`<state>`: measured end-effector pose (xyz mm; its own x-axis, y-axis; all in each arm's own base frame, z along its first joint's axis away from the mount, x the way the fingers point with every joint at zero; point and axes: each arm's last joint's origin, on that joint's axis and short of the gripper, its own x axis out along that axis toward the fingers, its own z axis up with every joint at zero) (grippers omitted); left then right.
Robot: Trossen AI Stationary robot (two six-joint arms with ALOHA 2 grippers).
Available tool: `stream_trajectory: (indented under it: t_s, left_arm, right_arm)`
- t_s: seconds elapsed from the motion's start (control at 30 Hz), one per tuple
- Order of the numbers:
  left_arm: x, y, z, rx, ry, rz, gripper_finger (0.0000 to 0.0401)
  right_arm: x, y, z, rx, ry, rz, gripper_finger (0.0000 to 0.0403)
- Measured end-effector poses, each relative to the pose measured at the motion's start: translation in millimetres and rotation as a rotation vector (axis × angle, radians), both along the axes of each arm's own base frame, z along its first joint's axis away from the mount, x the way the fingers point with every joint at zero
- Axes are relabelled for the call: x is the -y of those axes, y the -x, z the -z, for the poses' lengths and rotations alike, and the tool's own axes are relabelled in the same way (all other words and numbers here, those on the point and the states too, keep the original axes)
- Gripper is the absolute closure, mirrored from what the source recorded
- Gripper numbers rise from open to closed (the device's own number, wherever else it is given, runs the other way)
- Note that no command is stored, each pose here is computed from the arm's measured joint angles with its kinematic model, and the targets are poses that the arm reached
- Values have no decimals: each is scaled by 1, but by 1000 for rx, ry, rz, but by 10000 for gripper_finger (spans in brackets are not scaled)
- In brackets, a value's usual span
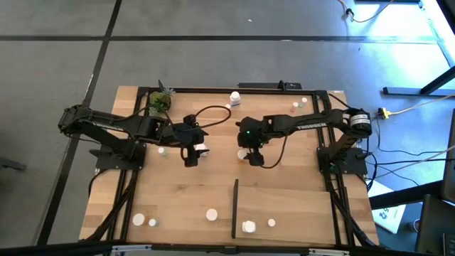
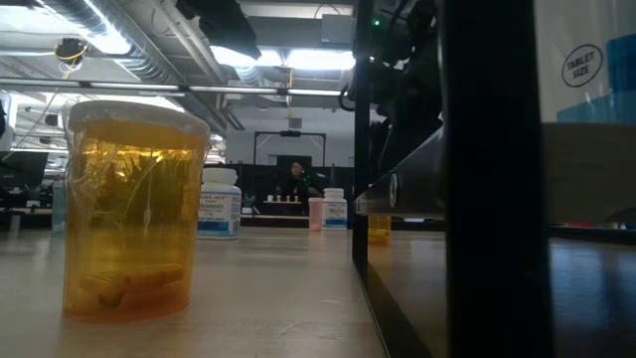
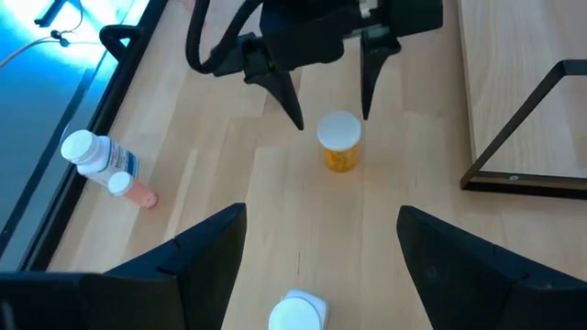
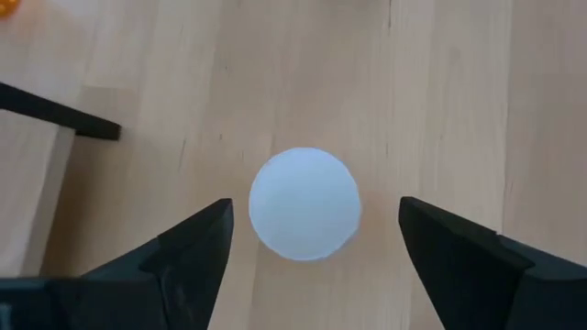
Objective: Pick and place medicine bottles onto shelf by color
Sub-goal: Put the middle orange pill bottle on the shelf
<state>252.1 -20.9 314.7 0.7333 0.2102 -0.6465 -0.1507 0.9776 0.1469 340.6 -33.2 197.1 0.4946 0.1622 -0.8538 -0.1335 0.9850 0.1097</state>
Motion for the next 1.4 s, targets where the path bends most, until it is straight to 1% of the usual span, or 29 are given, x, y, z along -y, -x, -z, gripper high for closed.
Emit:
stream_trajectory:
  t_s: [0.17, 0.43, 0.73, 0.97, 1.13, 1.27, 1.4]
  left_arm:
    - [0, 0, 0, 0, 0, 0, 124]
    - [0, 0, 0, 0, 0, 0, 124]
    - [0, 0, 0, 0, 0, 0, 124]
    - [0, 0, 0, 0, 0, 0, 124]
    - [0, 0, 0, 0, 0, 0, 124]
    - [0, 0, 0, 0, 0, 0, 124]
    - [0, 0, 0, 0, 0, 0, 124]
  right_arm:
    - [-1, -1, 0, 5, -4, 0, 90]
    - [-3, -5, 12, -20, -2, -11, 90]
    - [-2, -6, 13, -11, 19, -29, 90]
    - [-2, -10, 23, -30, 20, -37, 90]
    - [-2, -11, 24, -22, 24, -33, 91]
    - [-2, -12, 23, -11, 29, -30, 102]
    - [-2, -13, 23, -6, 25, -23, 127]
